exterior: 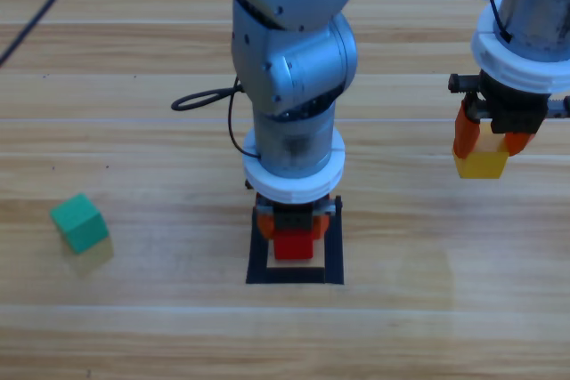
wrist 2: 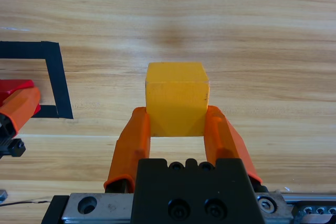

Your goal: Stack the blocks in the rectangular block: red at the bottom, yellow in the middle, green on top

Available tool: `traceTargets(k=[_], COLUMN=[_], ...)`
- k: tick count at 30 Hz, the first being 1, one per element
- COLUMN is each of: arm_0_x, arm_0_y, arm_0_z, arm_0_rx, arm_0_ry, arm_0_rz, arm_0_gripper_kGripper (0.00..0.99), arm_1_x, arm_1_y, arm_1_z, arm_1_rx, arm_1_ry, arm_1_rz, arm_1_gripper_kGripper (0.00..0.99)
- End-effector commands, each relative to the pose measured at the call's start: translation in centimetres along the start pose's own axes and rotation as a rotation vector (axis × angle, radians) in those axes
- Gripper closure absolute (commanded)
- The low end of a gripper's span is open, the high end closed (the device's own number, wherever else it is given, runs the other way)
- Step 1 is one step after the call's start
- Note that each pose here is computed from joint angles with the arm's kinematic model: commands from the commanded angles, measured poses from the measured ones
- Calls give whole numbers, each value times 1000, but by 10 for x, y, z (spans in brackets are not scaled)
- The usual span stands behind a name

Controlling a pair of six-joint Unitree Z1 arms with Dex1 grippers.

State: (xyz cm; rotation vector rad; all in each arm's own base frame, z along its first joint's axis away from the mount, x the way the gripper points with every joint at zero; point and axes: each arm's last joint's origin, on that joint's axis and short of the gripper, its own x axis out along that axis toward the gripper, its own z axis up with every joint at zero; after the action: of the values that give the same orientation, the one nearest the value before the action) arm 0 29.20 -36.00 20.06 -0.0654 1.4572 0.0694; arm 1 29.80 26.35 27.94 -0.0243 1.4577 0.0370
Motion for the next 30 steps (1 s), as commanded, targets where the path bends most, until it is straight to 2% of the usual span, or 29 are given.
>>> traceTargets(k=[1,30], arm_0_x=[-19,-3], arm_0_y=[4,-10], arm_0_z=[4,-17], arm_0_rx=[-29,76], arm_0_ry=[-22,-55], arm_0_rz=[-42,-8], arm_0_gripper_kGripper=[990,990], arm_1_x=[24,26], arm_1_y=[13,13], arm_1_z=[-5,-6], arm_1_rx=[-33,-34], arm_1_ry=[45,47], arm_1_rz=[-27,-27], arm_1_gripper_kGripper=[990,990])
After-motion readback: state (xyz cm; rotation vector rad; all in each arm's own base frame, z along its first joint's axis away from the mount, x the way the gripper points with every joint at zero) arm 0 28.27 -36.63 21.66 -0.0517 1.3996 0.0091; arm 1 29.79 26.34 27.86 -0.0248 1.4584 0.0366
